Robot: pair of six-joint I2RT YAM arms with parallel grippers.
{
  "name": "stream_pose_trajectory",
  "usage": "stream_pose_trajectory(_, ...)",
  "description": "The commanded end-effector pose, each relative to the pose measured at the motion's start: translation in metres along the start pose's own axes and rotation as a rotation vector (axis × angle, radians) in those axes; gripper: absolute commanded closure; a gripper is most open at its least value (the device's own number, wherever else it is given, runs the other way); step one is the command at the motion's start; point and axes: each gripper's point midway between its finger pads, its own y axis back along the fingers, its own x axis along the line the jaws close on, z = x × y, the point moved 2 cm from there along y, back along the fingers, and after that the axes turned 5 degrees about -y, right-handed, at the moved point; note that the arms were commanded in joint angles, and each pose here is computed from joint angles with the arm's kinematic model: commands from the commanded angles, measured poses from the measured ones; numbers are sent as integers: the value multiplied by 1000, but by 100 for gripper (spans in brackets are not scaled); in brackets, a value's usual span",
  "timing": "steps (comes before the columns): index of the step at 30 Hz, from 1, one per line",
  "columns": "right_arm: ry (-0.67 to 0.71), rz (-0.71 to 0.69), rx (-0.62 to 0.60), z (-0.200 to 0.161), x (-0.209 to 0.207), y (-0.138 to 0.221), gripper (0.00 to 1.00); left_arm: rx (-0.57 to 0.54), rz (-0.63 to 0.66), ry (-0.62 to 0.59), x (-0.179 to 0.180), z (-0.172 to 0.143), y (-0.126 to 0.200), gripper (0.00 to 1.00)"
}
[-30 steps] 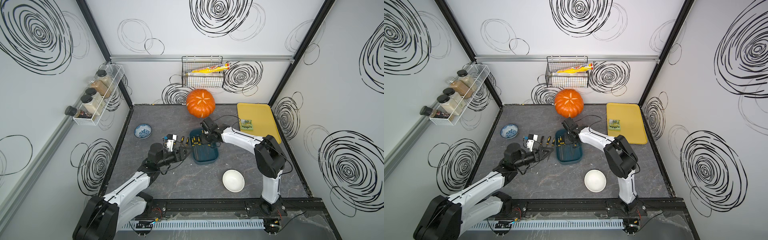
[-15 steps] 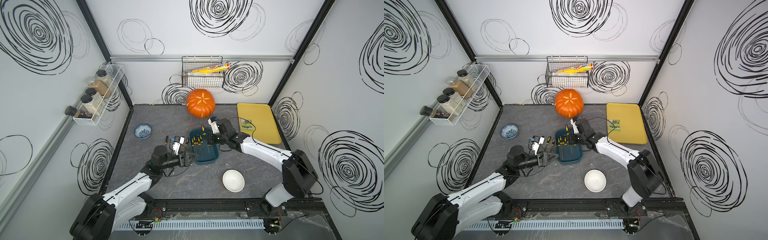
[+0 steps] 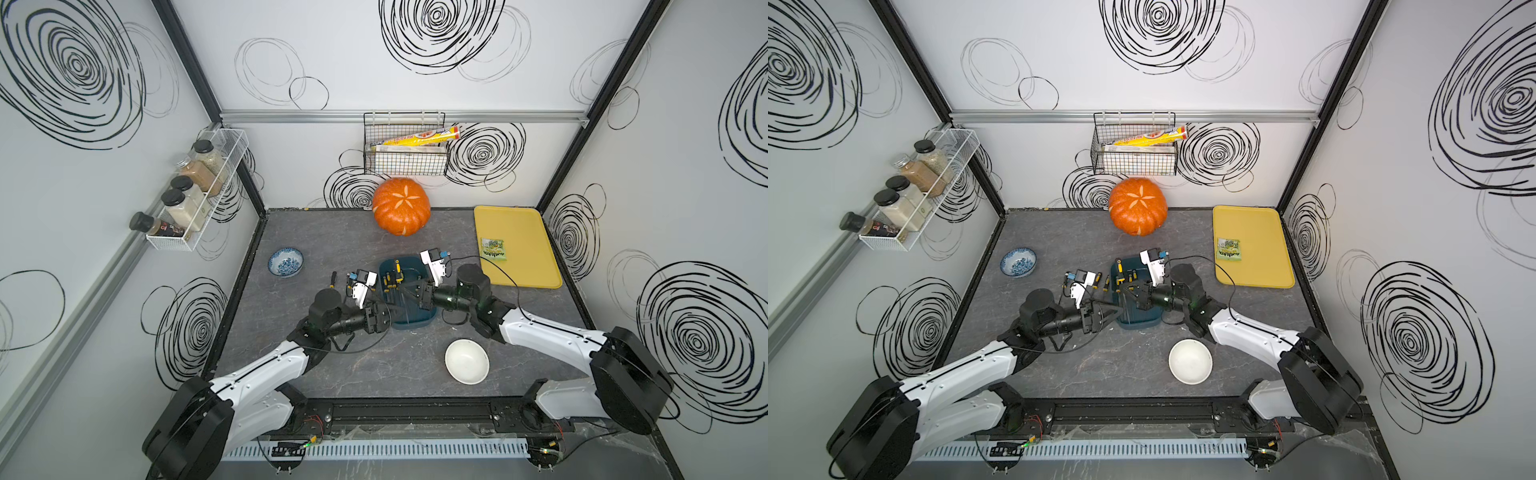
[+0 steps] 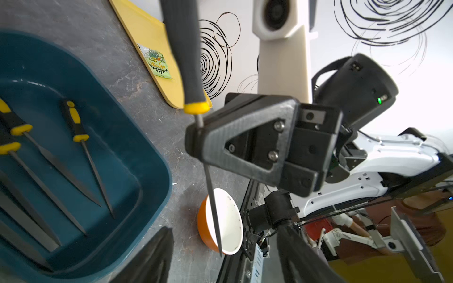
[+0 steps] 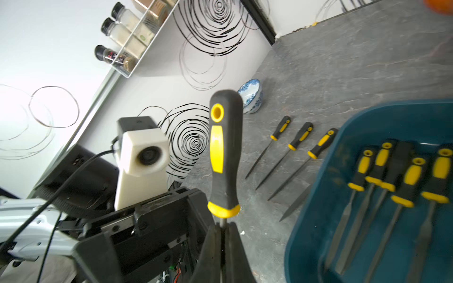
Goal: Take the file tool out of the storage box
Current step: Pick up the file tool from the storage box.
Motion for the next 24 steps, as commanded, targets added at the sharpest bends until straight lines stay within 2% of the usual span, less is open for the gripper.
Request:
stream_pose_trajectory(1,12,104,-46,11,23,2,100,-26,-28,-55,-9,12,-5,33)
stream_pose_trajectory(7,-13,141,-63,7,23,4,100,-10,-50,-39,-11,8,-12,46)
stream_pose_trajectory(9,-20,148,-62,5,23,3,100,-9,-53,-37,-11,7,-13,48)
stream_pose_trajectory(11,-26,149,-62,4,22,3,100,-13,-65,-39,-13,7,-13,57)
stream_pose_trajectory(14,-32,142,-57,2,19,2,100,-19,-66,-41,-14,8,-12,60)
stream_pose_trajectory(18,-36,140,-55,-1,15,1,100,-19,-70,-36,-14,8,-13,76)
stream_pose_trajectory(20,-37,140,-55,-2,15,1,100,-14,-73,-32,-14,7,-13,88)
stream_pose_trajectory(22,-39,141,-54,-3,15,1,100,-16,-74,-32,-14,7,-13,90)
stream_pose_trajectory(24,-42,143,-56,-4,15,2,100,-13,-74,-31,-14,7,-13,100)
